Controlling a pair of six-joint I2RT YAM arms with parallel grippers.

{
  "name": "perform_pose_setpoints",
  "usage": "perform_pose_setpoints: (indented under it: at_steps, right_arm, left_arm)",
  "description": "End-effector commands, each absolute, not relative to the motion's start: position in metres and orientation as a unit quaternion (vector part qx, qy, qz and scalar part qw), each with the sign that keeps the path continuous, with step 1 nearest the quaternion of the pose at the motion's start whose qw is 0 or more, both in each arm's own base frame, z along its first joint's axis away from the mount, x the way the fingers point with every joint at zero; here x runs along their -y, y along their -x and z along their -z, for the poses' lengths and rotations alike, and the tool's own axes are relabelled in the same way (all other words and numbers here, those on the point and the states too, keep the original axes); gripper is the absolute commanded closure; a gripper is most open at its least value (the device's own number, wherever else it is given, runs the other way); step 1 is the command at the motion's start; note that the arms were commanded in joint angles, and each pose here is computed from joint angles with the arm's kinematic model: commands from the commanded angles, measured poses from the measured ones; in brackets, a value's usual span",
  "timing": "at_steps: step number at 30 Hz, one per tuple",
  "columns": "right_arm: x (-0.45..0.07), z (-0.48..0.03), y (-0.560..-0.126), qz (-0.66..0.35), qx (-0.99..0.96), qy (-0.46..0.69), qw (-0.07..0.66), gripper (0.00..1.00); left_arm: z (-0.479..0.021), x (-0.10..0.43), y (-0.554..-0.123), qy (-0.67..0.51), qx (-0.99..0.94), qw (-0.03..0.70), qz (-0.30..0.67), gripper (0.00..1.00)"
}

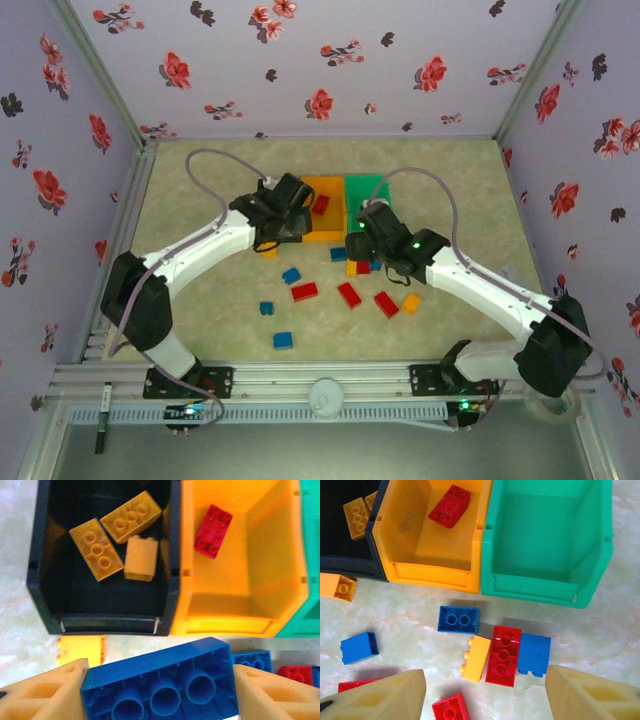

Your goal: Sort the legos into containers by color

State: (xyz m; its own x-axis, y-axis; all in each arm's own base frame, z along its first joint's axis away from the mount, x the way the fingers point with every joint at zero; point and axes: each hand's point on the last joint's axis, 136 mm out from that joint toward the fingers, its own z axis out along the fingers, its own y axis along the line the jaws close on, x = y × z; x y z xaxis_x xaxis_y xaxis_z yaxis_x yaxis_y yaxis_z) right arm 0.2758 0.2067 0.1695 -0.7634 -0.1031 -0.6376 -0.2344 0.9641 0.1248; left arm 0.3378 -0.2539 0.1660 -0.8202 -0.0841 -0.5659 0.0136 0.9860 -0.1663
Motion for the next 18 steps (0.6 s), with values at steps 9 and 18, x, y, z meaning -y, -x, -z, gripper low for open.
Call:
perform_pose_setpoints:
  at_steps: [9,18]
  right_arm:
    - [-0.162,-0.172,-0.264,-0.073,-0.936,0.051,0.342,0.34]
    - [-0.141,-0.176,-0.255,-0.068,-0.935,0.035,0.347,0.33]
  left_arm:
    - [-0.176,0.321,-0.367,-0.063,-0.951,0.289,0.090,0.44]
    - [-0.176,0.370,-0.395,-0.101,-0.945,0.288,0.114,0.44]
